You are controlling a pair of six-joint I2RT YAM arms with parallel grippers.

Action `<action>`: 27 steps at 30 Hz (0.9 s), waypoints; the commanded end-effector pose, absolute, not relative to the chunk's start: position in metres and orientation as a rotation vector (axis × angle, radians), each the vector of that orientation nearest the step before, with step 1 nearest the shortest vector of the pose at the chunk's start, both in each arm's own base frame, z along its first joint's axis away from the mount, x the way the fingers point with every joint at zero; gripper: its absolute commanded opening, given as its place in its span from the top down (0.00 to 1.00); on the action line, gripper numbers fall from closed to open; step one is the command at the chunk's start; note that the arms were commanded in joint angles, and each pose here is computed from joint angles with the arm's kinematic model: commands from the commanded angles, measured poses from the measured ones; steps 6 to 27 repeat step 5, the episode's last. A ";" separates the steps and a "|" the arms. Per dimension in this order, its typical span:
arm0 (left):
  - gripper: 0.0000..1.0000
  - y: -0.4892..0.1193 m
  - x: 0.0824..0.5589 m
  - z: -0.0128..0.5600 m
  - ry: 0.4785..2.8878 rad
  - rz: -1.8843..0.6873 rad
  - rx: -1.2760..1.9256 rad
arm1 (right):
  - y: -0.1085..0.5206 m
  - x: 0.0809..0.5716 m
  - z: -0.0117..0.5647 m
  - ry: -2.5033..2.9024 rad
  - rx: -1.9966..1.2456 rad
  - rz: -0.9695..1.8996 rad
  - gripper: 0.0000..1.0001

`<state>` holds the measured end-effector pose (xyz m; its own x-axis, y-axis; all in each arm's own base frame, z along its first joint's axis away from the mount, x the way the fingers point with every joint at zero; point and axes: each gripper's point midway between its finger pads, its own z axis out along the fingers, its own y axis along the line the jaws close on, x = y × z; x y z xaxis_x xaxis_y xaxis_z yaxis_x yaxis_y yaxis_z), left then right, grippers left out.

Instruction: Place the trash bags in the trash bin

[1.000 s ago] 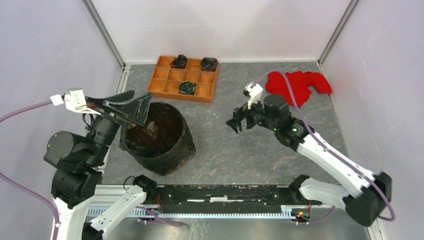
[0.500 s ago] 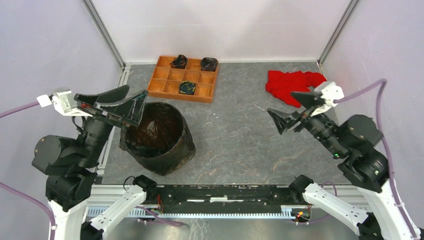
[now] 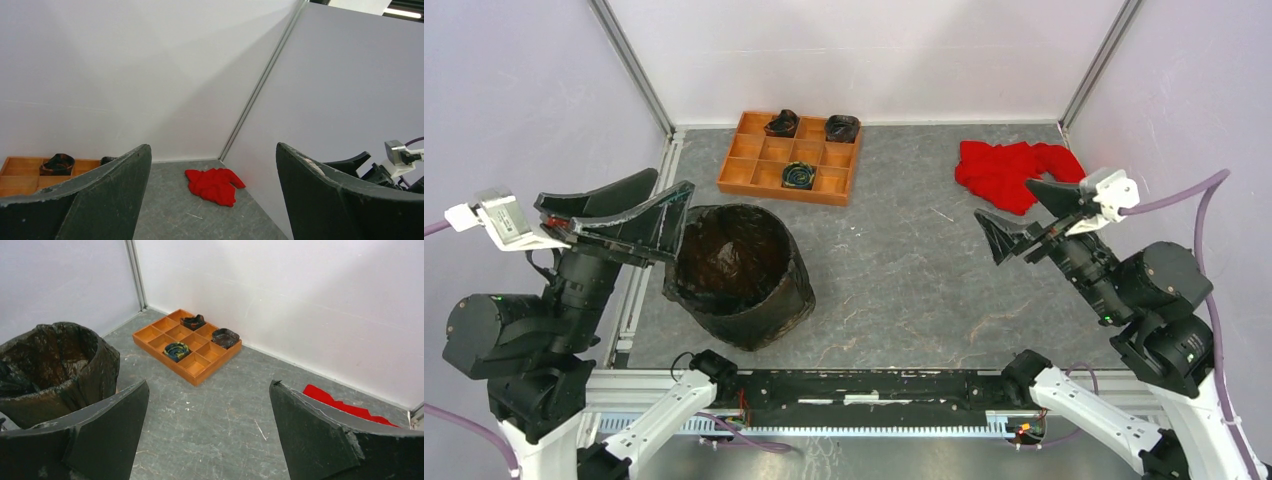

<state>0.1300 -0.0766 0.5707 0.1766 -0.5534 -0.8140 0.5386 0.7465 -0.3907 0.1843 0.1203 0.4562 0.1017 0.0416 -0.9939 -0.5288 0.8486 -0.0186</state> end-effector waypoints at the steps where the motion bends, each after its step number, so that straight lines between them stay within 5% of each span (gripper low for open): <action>1: 0.00 -0.078 0.139 0.563 1.190 -0.735 -0.007 | 0.112 0.180 0.470 1.334 -0.362 0.448 0.02; 27: 0.00 -0.079 0.142 0.563 1.197 -0.732 -0.010 | 0.115 0.185 0.459 1.361 -0.382 0.435 0.02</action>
